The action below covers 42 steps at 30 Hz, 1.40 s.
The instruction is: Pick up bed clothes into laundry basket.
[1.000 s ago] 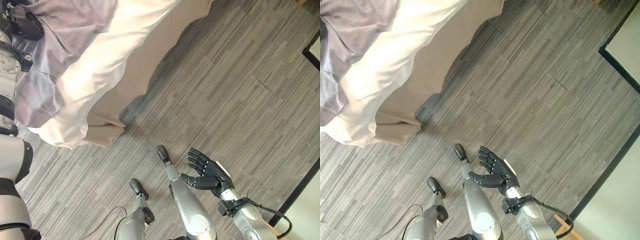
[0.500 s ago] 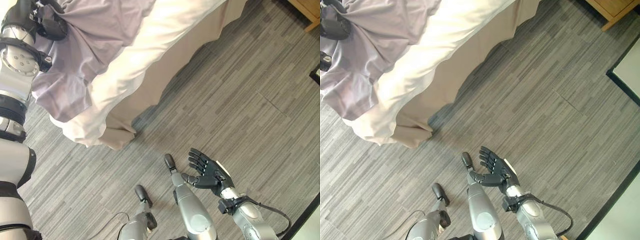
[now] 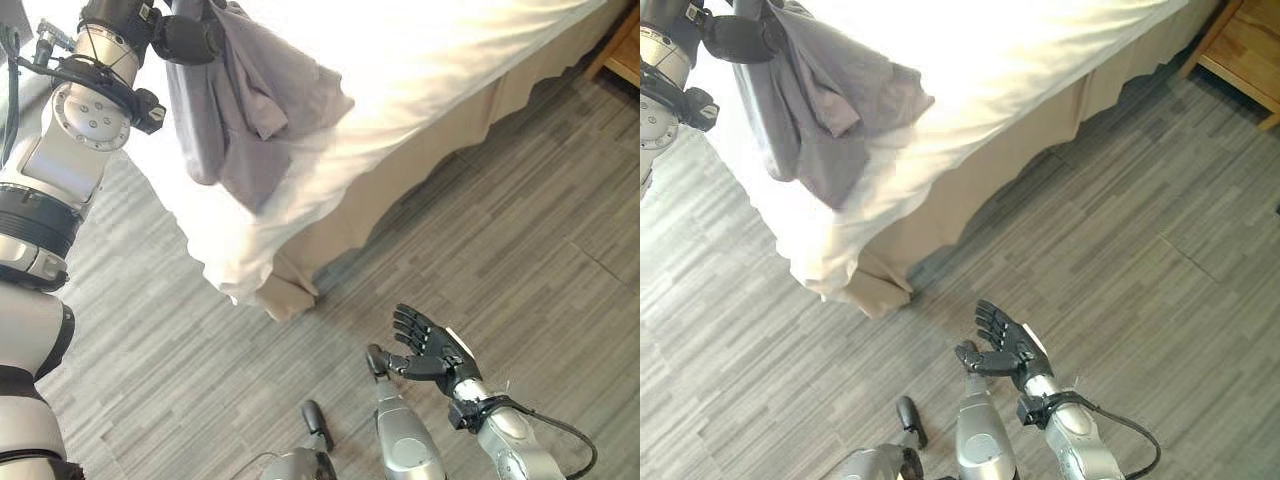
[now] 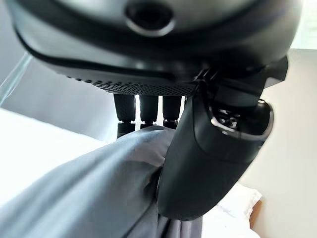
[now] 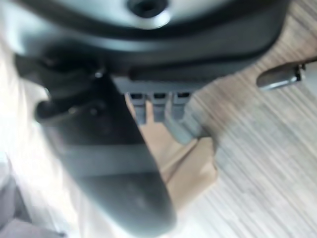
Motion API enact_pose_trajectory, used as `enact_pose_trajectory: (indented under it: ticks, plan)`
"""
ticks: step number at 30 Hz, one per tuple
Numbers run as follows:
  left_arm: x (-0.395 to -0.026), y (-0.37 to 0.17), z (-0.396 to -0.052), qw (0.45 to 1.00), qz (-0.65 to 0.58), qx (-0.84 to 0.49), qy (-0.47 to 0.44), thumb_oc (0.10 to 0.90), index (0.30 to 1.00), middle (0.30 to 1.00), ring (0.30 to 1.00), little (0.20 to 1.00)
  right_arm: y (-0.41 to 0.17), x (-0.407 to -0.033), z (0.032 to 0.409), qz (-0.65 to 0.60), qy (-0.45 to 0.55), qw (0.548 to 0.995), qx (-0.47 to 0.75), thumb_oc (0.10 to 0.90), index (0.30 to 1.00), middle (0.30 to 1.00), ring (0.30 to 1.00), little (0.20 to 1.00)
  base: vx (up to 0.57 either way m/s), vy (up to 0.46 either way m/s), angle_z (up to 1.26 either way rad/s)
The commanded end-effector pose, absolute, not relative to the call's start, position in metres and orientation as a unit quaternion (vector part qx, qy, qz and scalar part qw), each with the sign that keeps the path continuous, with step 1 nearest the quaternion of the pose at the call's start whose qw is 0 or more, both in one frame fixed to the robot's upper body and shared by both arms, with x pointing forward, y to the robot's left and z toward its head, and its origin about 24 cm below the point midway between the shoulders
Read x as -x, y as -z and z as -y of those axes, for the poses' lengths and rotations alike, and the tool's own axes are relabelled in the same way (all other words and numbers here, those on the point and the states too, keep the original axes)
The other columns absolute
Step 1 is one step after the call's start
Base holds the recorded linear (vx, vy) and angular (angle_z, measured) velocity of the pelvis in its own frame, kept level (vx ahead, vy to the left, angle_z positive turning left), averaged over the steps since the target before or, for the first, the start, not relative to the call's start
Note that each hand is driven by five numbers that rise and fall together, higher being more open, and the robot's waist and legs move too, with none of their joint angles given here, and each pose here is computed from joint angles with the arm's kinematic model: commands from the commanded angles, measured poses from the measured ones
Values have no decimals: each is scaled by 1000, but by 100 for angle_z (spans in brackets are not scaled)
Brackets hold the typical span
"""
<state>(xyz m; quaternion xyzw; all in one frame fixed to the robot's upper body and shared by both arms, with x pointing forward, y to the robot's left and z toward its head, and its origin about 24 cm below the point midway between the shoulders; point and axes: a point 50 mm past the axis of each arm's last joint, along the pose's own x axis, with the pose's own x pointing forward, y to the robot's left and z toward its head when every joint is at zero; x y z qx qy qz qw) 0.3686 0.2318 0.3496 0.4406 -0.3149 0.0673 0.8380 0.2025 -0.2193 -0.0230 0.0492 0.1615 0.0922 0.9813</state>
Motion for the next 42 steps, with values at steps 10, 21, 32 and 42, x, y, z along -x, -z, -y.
enact_pose_trajectory:
  ticks: [10,21,32,42]
  plan:
    - [-333,-426,-238,817,439,-360,-98,400,300,300,300,300,19,-190,219,-148,-128,980,-21,800,900,900,900,900,26,-1,-2]
    - [-324,-460,-167,795,518,-315,-4,400,300,300,300,300,5,-214,223,-104,-85,991,-27,800,900,900,900,900,5,1,-1]
    - [-307,-478,-127,775,575,-257,55,400,300,300,300,300,-16,-234,224,-58,-80,995,-15,800,900,900,900,900,26,-17,-28]
    - [-305,-475,-119,765,577,-278,69,400,300,300,300,300,-11,-227,237,-67,-35,997,-18,800,900,900,900,900,-66,184,-228]
